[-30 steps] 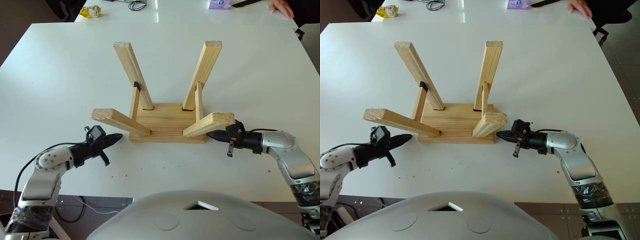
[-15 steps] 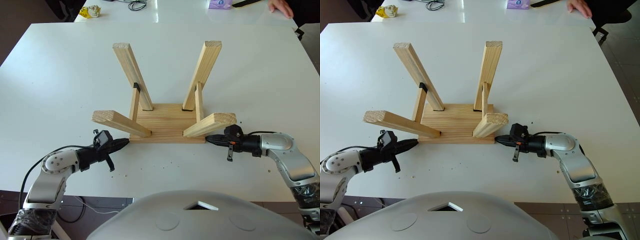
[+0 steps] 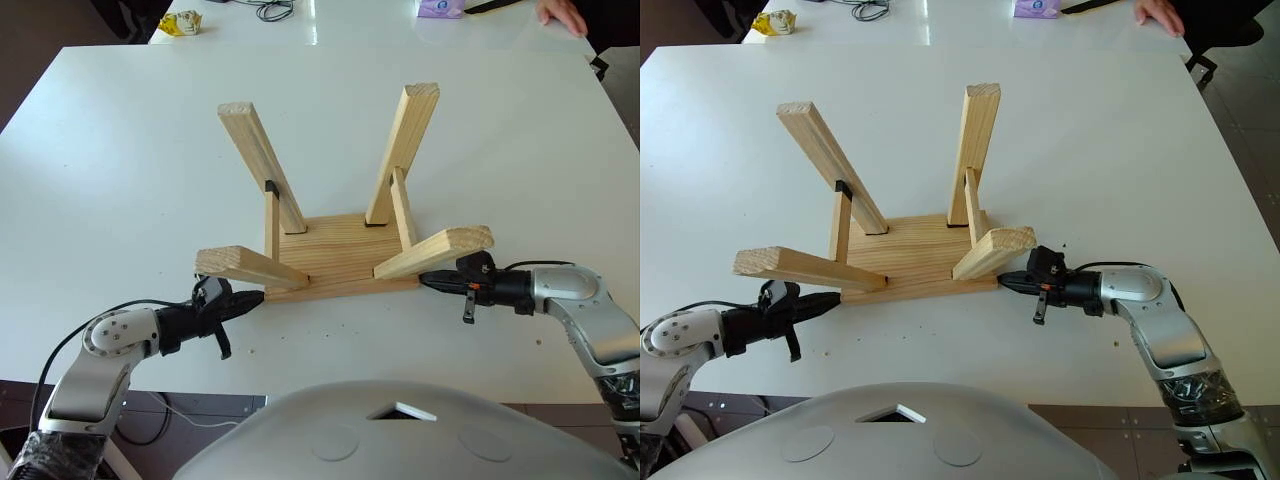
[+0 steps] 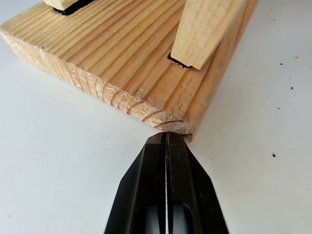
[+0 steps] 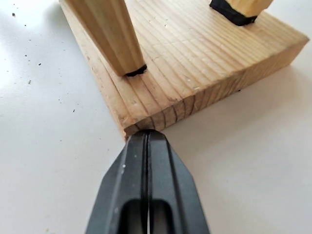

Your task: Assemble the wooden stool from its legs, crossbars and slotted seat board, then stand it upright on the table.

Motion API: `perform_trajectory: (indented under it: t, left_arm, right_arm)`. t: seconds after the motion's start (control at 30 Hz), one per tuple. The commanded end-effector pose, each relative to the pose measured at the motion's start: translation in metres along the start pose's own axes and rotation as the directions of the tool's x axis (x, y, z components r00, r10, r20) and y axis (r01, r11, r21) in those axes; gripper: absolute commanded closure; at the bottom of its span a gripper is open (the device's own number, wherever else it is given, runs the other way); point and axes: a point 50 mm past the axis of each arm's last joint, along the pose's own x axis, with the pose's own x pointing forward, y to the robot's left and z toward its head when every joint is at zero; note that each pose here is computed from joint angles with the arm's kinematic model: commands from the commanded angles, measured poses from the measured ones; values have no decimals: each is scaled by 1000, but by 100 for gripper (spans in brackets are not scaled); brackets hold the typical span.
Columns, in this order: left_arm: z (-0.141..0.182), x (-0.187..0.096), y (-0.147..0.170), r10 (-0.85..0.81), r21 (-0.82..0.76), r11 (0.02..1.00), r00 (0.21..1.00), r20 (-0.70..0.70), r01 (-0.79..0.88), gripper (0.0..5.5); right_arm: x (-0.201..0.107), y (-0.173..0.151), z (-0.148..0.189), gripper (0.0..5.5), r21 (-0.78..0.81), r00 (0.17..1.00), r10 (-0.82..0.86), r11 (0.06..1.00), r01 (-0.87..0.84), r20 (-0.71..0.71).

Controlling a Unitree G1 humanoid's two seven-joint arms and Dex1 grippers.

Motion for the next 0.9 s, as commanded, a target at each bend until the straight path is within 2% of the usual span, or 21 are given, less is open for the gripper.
perform_trajectory:
  t: [0.03, 0.4, 0.6, 0.9]
  left_arm:
    - [23, 1, -10, -97, 46, 995, 991, 88, 93, 547]
    - [52, -21, -35, -209, 62, 977, 971, 115, 203, 547]
    - [79, -34, -31, -235, 86, 971, 956, 175, 223, 547]
    - [85, -30, -38, -296, 66, 955, 933, 205, 288, 547]
  right_arm:
    - [-1, 19, 23, 550, -37, 987, 115, 993, -111, 115]
    - [-29, 40, 56, 550, -73, 967, 189, 981, -179, 171]
    - [-40, 52, 64, 550, -85, 961, 219, 974, -208, 166]
    - [-41, 51, 69, 550, -95, 962, 211, 976, -197, 174]
